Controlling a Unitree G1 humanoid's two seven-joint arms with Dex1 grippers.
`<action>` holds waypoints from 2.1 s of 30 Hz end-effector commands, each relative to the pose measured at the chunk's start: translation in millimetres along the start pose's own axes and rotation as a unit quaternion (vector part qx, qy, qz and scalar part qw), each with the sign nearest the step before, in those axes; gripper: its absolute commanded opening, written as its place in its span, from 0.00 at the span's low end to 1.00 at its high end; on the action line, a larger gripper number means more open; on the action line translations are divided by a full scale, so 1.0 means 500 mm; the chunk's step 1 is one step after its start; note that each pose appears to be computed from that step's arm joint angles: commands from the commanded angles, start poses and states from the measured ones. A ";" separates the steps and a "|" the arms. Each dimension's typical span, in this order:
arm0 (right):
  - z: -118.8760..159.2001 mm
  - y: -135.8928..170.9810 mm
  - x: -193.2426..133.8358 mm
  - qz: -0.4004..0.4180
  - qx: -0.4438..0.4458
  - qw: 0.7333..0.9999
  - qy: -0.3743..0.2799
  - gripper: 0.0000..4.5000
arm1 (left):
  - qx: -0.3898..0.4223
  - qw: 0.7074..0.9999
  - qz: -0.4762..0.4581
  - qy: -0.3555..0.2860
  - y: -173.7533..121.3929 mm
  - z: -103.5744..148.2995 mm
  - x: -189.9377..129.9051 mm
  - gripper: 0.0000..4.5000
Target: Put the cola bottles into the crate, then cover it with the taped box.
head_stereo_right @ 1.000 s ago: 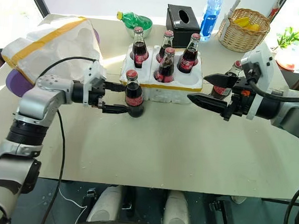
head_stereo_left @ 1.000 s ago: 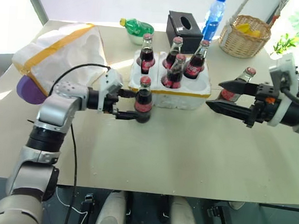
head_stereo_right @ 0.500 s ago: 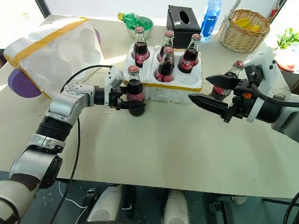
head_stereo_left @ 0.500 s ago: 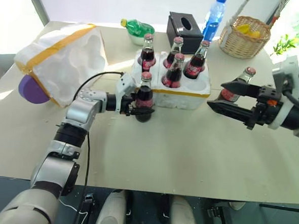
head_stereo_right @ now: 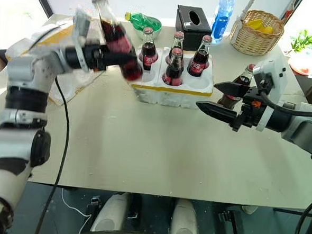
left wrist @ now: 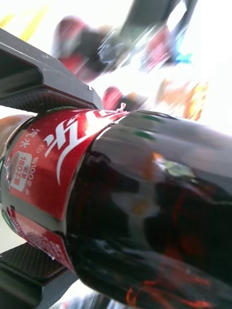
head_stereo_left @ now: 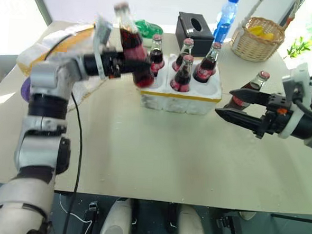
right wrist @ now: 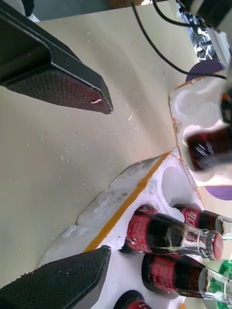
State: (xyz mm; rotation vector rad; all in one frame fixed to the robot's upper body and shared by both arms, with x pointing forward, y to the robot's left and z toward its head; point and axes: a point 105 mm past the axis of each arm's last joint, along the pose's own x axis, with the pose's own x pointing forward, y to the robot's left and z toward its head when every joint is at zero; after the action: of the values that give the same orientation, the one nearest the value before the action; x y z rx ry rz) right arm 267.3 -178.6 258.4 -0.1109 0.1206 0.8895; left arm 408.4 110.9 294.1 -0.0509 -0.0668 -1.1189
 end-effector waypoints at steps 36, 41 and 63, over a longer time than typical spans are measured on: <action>-0.142 -0.188 -0.010 -0.318 0.076 0.945 -0.018 1.00 | 0.056 0.994 -0.033 0.083 -0.169 -0.032 -0.187 0.99; -0.147 -0.220 0.031 -0.329 0.092 0.939 -0.040 1.00 | 0.046 0.996 -0.003 0.075 -0.184 -0.058 -0.178 0.99; 0.051 -0.233 0.079 -0.287 0.020 0.936 -0.203 0.63 | 0.057 0.995 0.055 0.057 -0.188 -0.051 -0.192 1.00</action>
State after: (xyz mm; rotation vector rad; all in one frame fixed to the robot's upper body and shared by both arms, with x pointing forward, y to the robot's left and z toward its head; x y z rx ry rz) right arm 397.3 -226.0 206.3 0.1006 -0.0176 0.2581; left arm 288.2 153.2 250.2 0.0839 0.0323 -1.0057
